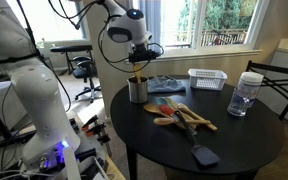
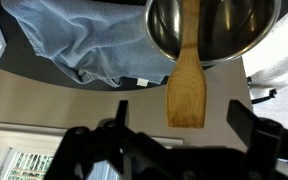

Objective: Put one wooden spoon in the utensil holder

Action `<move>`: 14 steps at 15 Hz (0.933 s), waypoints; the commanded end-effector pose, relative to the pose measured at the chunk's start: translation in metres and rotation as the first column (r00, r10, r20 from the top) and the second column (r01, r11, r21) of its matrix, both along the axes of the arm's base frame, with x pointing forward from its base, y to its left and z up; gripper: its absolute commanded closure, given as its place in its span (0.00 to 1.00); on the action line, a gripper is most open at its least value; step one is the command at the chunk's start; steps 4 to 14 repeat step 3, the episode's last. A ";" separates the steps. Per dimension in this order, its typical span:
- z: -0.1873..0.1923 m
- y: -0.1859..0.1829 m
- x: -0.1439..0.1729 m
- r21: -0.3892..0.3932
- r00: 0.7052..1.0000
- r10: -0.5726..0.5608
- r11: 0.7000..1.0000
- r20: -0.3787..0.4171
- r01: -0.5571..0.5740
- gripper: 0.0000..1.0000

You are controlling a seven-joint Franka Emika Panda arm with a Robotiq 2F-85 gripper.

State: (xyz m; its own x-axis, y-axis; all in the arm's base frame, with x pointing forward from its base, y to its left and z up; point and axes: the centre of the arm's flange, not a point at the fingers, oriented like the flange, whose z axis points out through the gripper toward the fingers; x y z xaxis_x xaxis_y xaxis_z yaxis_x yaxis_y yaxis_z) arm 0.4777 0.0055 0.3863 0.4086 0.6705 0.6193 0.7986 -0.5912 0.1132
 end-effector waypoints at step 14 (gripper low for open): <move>0.000 0.000 0.000 0.000 1.000 0.000 1.000 0.000 0.000 0.00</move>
